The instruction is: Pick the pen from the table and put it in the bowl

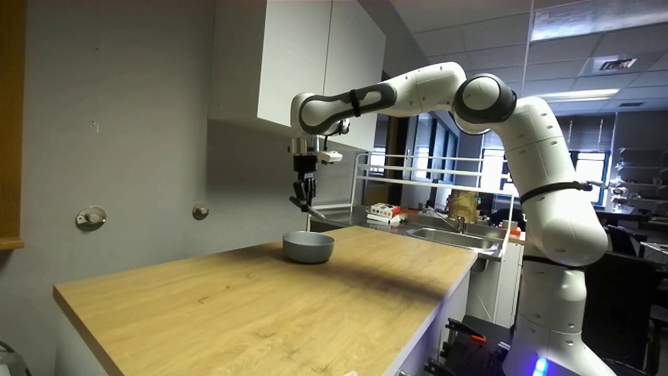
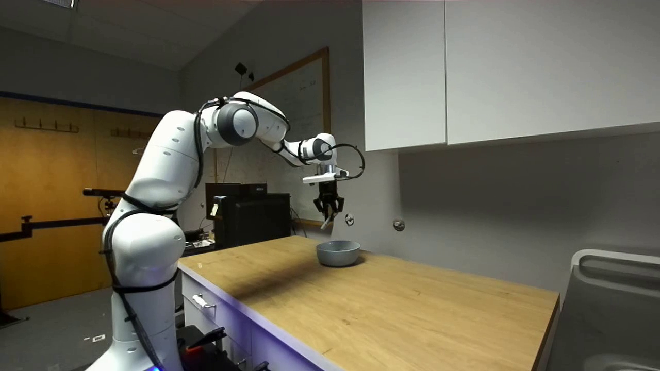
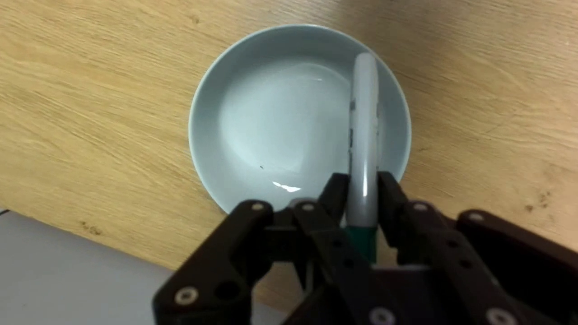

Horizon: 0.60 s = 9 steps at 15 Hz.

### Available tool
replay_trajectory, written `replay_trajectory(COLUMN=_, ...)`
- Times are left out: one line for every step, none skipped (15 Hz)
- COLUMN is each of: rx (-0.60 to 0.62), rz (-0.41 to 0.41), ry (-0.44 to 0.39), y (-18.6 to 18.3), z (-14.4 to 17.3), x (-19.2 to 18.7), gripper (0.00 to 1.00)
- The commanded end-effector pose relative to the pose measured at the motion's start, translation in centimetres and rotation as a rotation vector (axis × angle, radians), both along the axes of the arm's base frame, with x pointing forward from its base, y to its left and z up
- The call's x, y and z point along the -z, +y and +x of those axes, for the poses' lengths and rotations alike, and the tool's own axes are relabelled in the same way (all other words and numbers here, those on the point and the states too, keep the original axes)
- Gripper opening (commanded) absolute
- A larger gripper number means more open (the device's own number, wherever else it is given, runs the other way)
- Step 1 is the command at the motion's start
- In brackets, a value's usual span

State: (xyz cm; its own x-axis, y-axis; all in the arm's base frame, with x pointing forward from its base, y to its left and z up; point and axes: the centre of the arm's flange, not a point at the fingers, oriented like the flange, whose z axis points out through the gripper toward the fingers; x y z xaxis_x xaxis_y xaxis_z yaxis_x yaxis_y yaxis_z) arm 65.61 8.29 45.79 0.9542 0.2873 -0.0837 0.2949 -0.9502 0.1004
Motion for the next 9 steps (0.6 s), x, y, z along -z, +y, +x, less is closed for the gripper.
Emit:
replay_trajectory(rx=-0.020, rz=0.043, ry=0.059, y=-0.8, z=3.1, x=1.4, gripper=0.47)
replay_trajectory(rx=-0.017, rz=0.049, ry=0.074, y=-0.9, z=3.2, x=2.1, gripper=0.47)
replay_trajectory(rx=-0.018, rz=0.051, ry=0.087, y=-1.1, z=3.5, x=2.6, gripper=0.54)
replay_trajectory(rx=-0.020, rz=0.051, ry=0.097, y=-1.1, z=3.5, x=2.9, gripper=0.61)
replay_trajectory(rx=-0.022, rz=0.054, ry=0.104, y=-1.2, z=3.6, x=3.1, gripper=0.67)
replay_trajectory(rx=-0.023, rz=0.054, ry=0.110, y=-1.2, z=3.5, x=3.1, gripper=0.76)
replay_trajectory(rx=-0.024, rz=0.054, ry=0.120, y=-1.1, z=3.4, x=3.1, gripper=0.83)
replay_trajectory(rx=-0.033, rz=0.056, ry=0.132, y=-1.1, z=3.1, x=2.9, gripper=0.92)
replay_trajectory(rx=-0.039, rz=0.055, ry=0.140, y=-1.0, z=2.7, x=2.6, gripper=0.98)
